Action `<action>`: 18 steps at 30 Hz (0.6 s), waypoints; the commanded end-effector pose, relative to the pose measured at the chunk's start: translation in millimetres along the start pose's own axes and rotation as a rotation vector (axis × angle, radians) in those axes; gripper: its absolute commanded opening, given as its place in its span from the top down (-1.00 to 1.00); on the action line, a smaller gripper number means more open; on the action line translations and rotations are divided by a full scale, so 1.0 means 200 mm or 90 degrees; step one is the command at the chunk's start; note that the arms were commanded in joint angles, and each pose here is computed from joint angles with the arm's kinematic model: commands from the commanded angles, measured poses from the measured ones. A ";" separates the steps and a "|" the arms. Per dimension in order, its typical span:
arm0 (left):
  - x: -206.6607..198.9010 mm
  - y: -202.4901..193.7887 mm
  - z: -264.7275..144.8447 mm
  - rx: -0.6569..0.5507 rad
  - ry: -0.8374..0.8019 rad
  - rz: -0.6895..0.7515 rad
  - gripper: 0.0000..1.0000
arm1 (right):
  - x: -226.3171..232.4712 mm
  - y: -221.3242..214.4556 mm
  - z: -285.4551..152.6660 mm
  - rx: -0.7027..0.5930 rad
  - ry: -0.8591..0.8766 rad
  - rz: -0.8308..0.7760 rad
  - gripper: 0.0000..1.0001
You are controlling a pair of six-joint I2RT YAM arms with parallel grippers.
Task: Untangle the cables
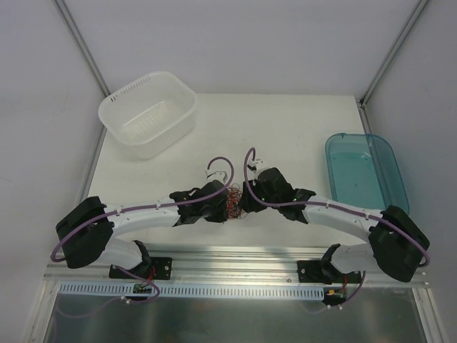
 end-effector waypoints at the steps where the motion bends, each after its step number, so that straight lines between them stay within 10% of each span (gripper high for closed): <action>1: -0.03 0.00 -0.01 -0.002 -0.016 -0.011 1.00 | 0.08 0.10 0.03 -0.033 0.039 -0.016 0.26; 8: 0.01 0.00 -0.01 0.009 -0.013 -0.047 1.00 | 0.05 0.08 0.00 -0.023 0.024 -0.022 0.95; 18: 0.25 0.11 -0.12 -0.030 0.012 -0.147 1.00 | -0.09 0.34 -0.52 -0.128 -0.132 -0.083 0.99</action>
Point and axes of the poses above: each gripper's point midway between its finger pads, its own z axis out along the fingers, its own x axis along the line the jaws close on, y = z × x, the point moved 1 cm from there along -z, back along the fingers, and after that the axes turned 3 degrees about -z, right-handed, at the moved point
